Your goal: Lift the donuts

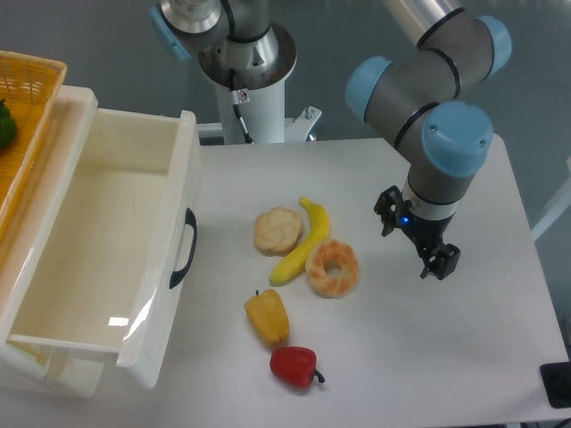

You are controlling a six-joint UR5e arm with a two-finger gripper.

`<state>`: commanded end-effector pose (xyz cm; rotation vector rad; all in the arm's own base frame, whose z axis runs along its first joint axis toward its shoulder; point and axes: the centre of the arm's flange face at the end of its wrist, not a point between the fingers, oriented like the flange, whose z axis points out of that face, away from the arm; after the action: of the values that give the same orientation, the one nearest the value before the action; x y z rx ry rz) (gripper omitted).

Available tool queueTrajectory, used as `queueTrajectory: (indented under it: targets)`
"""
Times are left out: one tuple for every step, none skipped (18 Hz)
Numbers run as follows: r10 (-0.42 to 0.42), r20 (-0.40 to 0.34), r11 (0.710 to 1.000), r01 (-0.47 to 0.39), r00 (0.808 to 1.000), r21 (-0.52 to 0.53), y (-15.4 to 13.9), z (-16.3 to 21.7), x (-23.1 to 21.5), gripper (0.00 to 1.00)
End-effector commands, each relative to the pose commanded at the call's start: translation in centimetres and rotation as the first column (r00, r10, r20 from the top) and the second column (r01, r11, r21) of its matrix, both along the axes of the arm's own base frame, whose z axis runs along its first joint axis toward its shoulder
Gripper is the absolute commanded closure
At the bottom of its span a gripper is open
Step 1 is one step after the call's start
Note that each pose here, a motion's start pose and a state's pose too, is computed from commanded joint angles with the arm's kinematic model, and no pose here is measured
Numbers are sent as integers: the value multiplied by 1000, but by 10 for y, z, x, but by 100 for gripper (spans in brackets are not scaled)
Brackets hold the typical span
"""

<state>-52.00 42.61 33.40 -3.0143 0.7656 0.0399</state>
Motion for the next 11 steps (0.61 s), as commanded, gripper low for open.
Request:
queueTrajectory:
  targets:
    - [2, 3, 1000, -2, 1000, -1, 0, -2, 0, 0]
    - [0, 0, 1000, 0, 1000, 0, 1, -1, -1, 0]
    - [1, 2, 1000, -2, 1000, 1, 1, -1, -1, 0]
    - [-2, 6, 1000, 2, 1000, -1, 2, -3, 1, 0]
    - [-12, 10, 1000, 12, 1000, -4, 1, -5, 4, 0]
    - [-14, 20, 1000, 14, 1000, -7, 0, -11, 7, 0]
    - [-14, 18, 1000, 14, 1000, -8, -1, -14, 9, 0]
    - [-11, 20, 1000, 11, 1000, -7, -4, -20, 13, 0]
    - [1, 5, 1000, -1, 1000, 1, -6, -19, 16, 0]
    - [14, 6, 1000, -14, 1000, 1, -7, -26, 20, 0]
    - [35, 16, 999, -35, 999, -4, -9, -31, 25, 0]
